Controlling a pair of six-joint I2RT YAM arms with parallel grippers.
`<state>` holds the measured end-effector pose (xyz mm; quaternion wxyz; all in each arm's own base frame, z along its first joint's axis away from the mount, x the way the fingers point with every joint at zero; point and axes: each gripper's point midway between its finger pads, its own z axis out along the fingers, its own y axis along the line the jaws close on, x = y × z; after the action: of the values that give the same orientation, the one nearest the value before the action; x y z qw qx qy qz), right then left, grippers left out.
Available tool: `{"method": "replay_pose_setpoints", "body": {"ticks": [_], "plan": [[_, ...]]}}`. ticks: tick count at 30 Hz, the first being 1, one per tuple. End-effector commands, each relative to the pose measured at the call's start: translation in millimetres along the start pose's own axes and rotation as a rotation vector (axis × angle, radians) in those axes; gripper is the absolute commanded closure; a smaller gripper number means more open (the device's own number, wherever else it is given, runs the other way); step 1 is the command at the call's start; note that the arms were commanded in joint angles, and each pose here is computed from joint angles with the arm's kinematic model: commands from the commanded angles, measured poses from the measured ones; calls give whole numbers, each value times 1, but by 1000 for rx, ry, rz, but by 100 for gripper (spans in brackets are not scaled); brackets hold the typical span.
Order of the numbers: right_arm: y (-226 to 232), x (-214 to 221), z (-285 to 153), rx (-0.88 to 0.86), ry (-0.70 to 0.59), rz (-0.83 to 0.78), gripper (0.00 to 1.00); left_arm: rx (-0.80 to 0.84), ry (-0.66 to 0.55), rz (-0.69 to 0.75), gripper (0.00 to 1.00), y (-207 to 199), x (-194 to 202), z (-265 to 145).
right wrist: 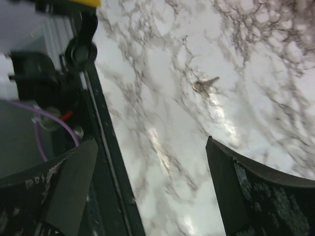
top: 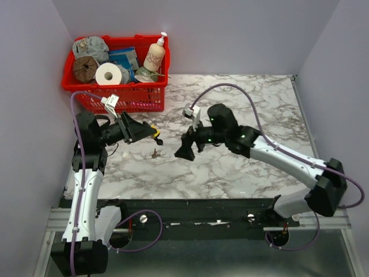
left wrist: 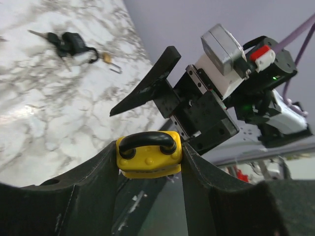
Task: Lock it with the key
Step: Adjust the lock.
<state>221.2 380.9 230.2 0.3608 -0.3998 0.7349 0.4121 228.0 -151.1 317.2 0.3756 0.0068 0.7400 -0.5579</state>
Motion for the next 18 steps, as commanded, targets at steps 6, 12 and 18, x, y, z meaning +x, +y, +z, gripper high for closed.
{"method": "replay_pose_setpoints", "body": {"ticks": [6,12,18], "plan": [[49,-15,-97,-115,-249,-721,0,304,166,48,100,-78,24,-22],[78,-60,-101,-131,-425,-820,0,382,303,56,100,-97,50,-26],[117,-66,-92,-147,-529,-1013,0,431,381,65,100,-106,64,-26]]}}
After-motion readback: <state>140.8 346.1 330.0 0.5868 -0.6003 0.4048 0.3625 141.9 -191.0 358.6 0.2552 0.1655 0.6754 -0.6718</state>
